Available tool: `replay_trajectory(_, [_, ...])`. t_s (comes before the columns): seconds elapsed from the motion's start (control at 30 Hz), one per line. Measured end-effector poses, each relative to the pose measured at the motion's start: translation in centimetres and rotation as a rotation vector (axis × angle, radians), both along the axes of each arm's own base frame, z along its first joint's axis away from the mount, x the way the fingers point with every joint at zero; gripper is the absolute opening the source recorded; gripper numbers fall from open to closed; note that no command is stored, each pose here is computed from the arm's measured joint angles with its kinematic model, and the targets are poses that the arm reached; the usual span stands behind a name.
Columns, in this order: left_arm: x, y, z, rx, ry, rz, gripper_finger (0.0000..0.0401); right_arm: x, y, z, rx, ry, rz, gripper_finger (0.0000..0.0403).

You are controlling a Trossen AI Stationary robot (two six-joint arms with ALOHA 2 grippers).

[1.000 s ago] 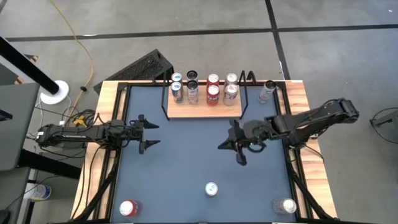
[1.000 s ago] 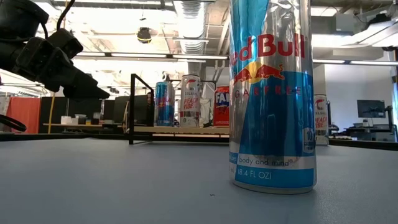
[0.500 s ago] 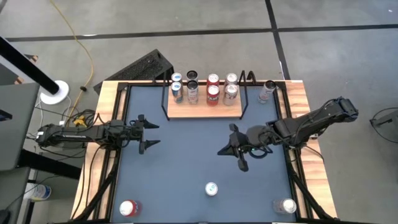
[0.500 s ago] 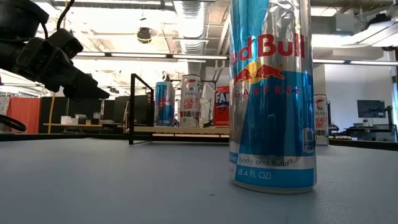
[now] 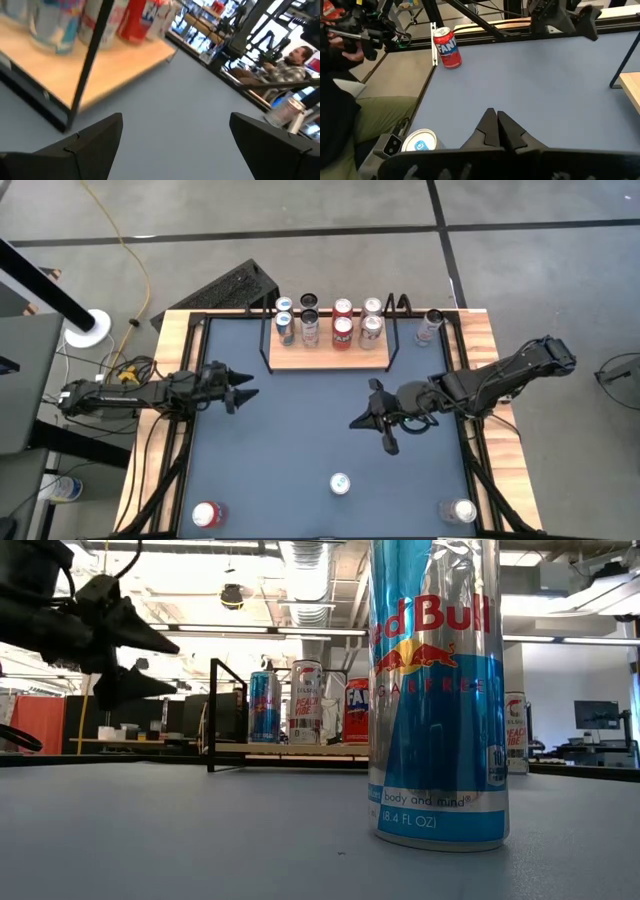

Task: Place canned beverage on shelf
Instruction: Put the blue soda can on the shelf aligned with the other blue soda cans

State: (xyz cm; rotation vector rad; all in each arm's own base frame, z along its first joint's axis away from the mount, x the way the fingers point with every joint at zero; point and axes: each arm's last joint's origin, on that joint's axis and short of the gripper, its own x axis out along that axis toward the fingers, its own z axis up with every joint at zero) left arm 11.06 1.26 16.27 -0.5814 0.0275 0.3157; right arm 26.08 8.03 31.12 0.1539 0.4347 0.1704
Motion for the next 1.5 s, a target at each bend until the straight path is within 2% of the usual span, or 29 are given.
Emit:
replay_trajectory(0.13, [0.0, -0.2, -0.2, -0.069, 0.005, -0.053, 0.0357, 0.0, 0.0, 0.0, -0.011, -0.002, 0.005, 0.0])
replay_trajectory(0.2, [0.1, -0.4, 0.3, -0.082, -0.03, -0.142, 0.0357, 0.0, 0.0, 0.0, -0.012, -0.002, 0.006, 0.0])
replay_trajectory(0.3, [0.1, -0.9, 2.4, -0.066, -0.024, -0.288, 0.0357, 0.0, 0.0, 0.0, -0.034, -0.006, 0.016, 0.0])
replay_trajectory(0.5, [0.2, -2.1, 6.6, 0.038, 0.102, -0.427, 0.0357, 0.0, 0.0, 0.0, -0.048, -0.012, 0.023, 0.0])
replay_trajectory(0.67, [0.6, -4.0, 9.4, 0.079, 0.175, -0.568, 0.0357, 0.0, 0.0, 0.0, -0.051, -0.01, 0.024, 0.0])
replay_trajectory(0.83, [1.6, -6.6, 9.8, 0.132, 0.22, -0.653, 0.0357, 0.0, 0.0, 0.0, -0.05, -0.01, 0.024, 0.0])
replay_trajectory(1.07, [1.8, -11.1, 10.6, 0.15, 0.281, -0.77, 0.0357, 0.0, -0.1, 0.1, -0.047, -0.017, 0.02, 0.0])
replay_trajectory(1.2, [1.3, -13.7, 11.7, 0.18, 0.277, -0.825, 0.0357, 0.2, 0.0, 0.3, -0.037, -0.046, 0.019, 0.0])
replay_trajectory(1.5, [-1.1, -20.5, 11.9, 0.131, 0.371, -0.95, 0.0357, 0.8, 0.4, 0.6, -0.011, -0.114, 0.021, 0.0])
